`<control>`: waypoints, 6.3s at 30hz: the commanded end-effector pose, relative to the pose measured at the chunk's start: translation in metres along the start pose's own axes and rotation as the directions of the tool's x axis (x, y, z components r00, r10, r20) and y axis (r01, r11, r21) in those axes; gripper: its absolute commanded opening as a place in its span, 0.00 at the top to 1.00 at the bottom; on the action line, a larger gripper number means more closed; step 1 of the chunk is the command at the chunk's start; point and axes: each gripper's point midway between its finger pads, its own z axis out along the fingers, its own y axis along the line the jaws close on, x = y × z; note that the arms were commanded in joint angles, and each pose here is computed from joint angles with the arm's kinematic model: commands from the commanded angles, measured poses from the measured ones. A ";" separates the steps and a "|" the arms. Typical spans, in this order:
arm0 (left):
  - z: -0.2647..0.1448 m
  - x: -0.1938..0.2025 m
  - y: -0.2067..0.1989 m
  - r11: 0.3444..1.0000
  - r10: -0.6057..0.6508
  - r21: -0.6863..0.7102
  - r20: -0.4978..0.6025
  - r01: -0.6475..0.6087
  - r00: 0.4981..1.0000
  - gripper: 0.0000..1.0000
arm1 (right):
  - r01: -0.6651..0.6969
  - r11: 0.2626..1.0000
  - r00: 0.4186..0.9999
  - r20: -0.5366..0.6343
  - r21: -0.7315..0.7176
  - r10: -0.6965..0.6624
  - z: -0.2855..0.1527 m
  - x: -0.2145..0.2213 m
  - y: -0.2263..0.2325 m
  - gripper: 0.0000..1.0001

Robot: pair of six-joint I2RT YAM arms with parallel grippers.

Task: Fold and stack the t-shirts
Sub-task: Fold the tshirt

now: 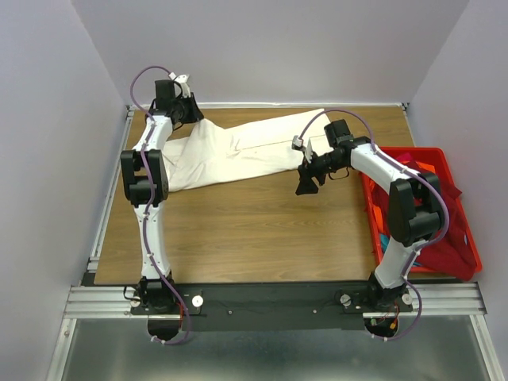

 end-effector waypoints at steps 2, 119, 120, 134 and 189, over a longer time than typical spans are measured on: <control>-0.009 -0.021 0.001 0.995 0.052 -0.085 0.045 -0.049 0.998 0.66 | -0.008 1.000 0.999 -0.041 0.001 0.008 0.005 0.016 -0.003 0.29; -0.234 0.199 0.036 0.918 -0.309 -0.270 -0.022 0.292 0.951 1.00 | -0.478 0.476 0.786 0.118 0.738 0.607 -0.089 0.100 -0.262 0.99; -0.236 0.198 0.039 0.913 -0.309 -0.286 -0.013 0.292 0.951 1.00 | -0.477 0.474 0.785 0.117 0.740 0.608 -0.089 0.101 -0.263 0.99; -0.267 0.174 0.046 0.889 -0.285 -0.342 0.106 0.304 0.953 1.00 | -0.466 0.479 0.795 0.114 0.744 0.596 -0.093 0.097 -0.263 0.99; -0.333 0.093 -0.016 0.970 -0.037 -0.204 0.402 0.129 0.915 0.41 | 0.622 0.742 0.714 -0.569 0.248 -0.408 0.061 -0.015 -0.107 0.28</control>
